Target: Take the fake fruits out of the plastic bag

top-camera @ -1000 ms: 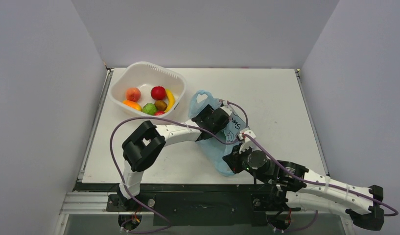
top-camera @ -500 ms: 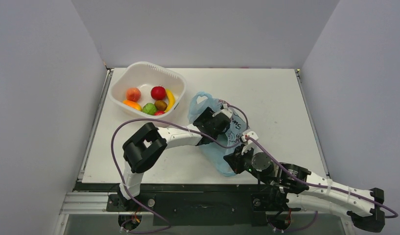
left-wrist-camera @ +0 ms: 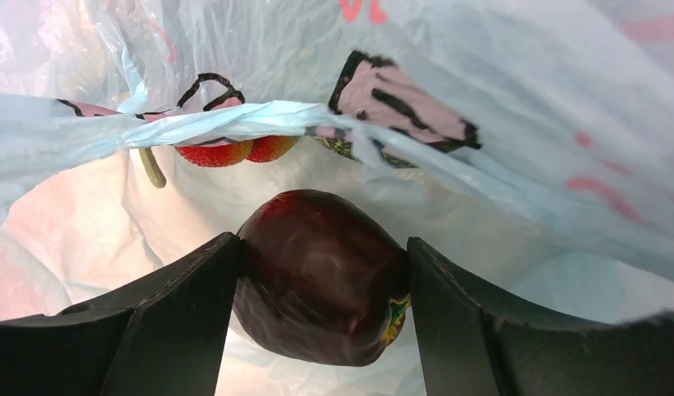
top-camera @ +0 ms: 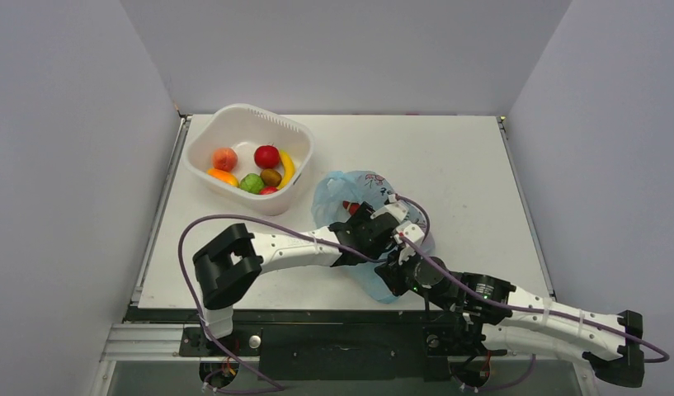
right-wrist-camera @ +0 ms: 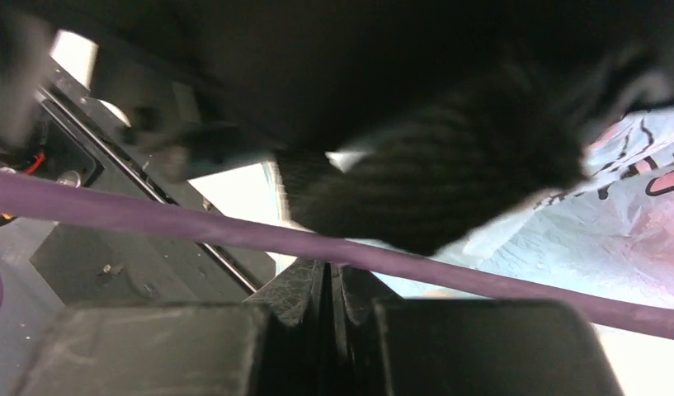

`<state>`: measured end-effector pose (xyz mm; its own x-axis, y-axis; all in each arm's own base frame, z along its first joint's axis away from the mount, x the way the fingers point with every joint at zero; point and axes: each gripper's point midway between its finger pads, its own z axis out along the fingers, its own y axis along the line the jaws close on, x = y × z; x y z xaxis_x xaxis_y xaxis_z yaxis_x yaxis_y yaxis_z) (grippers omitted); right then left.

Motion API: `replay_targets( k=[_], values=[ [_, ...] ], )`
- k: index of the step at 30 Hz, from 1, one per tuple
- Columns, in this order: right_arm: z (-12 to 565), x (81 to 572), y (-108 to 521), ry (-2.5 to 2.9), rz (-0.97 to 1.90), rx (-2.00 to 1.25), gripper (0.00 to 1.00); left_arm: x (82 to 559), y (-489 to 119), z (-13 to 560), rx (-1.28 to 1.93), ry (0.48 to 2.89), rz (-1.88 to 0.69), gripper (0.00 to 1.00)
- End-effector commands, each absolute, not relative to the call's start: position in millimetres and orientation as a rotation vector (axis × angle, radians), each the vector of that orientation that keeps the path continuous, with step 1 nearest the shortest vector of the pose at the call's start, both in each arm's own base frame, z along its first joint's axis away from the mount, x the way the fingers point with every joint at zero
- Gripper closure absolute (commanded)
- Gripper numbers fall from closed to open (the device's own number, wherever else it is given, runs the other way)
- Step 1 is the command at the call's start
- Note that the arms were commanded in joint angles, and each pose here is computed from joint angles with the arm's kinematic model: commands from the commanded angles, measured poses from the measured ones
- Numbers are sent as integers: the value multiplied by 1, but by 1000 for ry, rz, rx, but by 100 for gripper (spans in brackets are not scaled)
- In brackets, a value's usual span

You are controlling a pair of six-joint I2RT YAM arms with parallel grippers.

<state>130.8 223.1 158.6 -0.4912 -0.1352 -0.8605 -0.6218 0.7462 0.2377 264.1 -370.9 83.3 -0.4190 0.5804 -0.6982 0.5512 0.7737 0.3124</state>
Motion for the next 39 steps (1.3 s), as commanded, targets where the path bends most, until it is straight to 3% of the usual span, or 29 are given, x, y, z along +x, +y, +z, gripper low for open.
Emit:
replay_targets(
  k=[1,9,17,23,27,39],
  values=[
    [171,134,221,2000,657,-573,100,243,-376,116,766,2117,-107,92],
    [184,135,203,1967,669,-479,100,225,-355,156,659,2101,-236,92],
    [182,141,193,1958,635,-420,100,195,-357,228,566,1960,-671,92],
    [177,145,196,1951,620,-419,100,188,-319,285,452,1807,-863,92],
    [176,146,198,1951,616,-434,100,214,-275,321,378,1724,-844,91],
    [175,147,199,1950,615,-426,100,391,-144,366,73,1740,-420,100]
  ],
)
